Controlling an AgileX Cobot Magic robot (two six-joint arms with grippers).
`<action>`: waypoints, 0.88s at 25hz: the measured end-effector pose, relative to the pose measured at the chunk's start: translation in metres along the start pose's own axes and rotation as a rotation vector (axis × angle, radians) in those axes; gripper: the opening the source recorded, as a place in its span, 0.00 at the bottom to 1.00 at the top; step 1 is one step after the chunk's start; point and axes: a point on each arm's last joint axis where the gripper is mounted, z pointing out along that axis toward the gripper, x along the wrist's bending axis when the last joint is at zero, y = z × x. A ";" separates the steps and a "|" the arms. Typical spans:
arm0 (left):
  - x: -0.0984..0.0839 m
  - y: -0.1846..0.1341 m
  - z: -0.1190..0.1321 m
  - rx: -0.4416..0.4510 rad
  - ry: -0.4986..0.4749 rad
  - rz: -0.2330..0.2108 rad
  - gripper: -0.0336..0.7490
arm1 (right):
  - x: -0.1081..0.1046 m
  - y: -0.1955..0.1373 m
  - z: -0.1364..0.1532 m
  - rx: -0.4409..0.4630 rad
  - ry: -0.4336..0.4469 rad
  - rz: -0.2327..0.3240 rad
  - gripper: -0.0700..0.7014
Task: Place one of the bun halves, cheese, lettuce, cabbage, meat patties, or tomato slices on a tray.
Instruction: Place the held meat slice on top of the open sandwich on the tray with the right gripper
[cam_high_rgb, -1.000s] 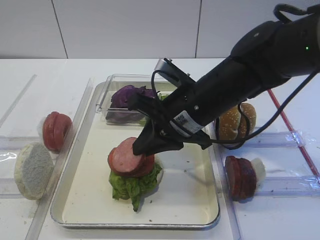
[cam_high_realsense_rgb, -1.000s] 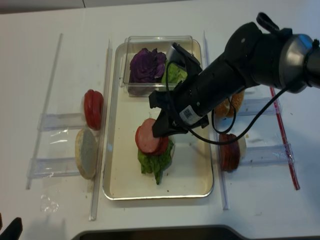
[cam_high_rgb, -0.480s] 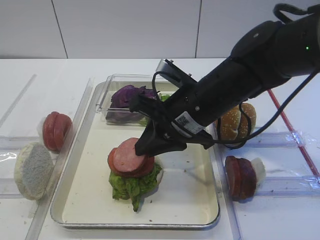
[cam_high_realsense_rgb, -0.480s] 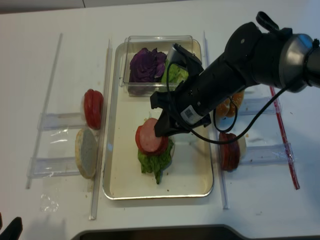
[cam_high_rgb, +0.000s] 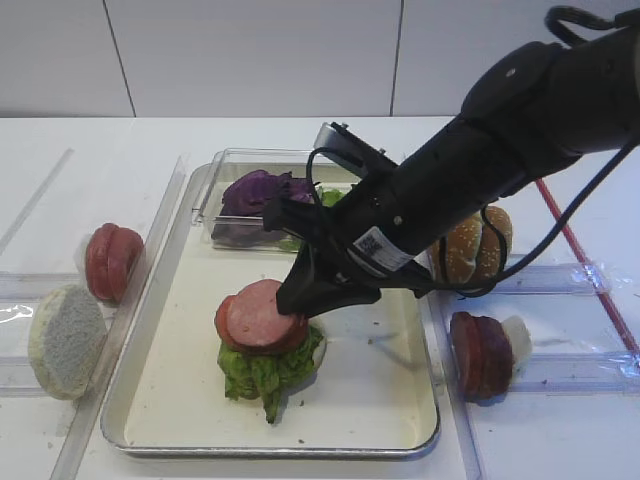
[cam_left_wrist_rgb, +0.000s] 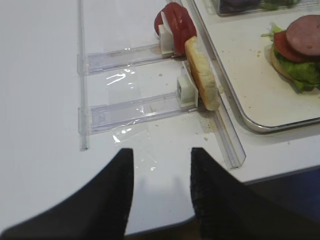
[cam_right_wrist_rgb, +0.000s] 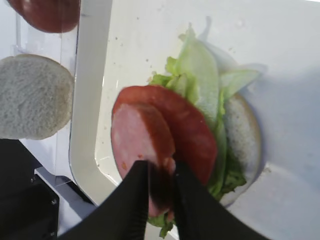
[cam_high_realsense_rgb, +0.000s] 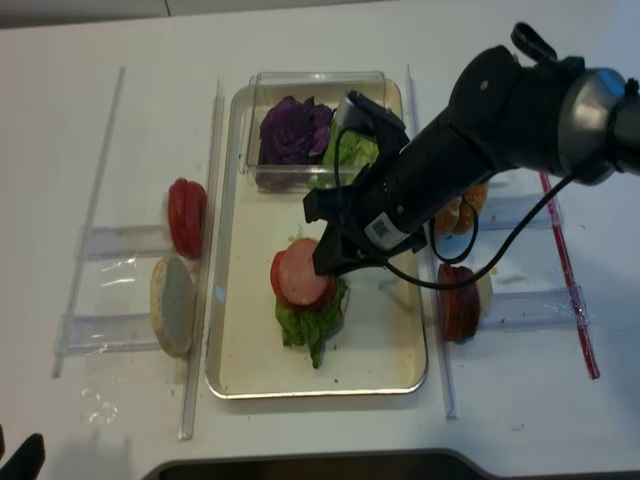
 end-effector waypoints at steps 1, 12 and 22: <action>0.000 0.000 0.000 0.000 0.000 0.000 0.38 | 0.000 0.000 0.000 0.001 -0.003 -0.002 0.30; 0.000 0.000 0.000 0.000 0.000 0.000 0.38 | -0.001 0.000 0.000 0.004 -0.010 0.019 0.39; 0.000 0.000 0.000 0.000 0.000 0.000 0.38 | -0.003 0.000 -0.003 0.037 -0.079 0.024 0.64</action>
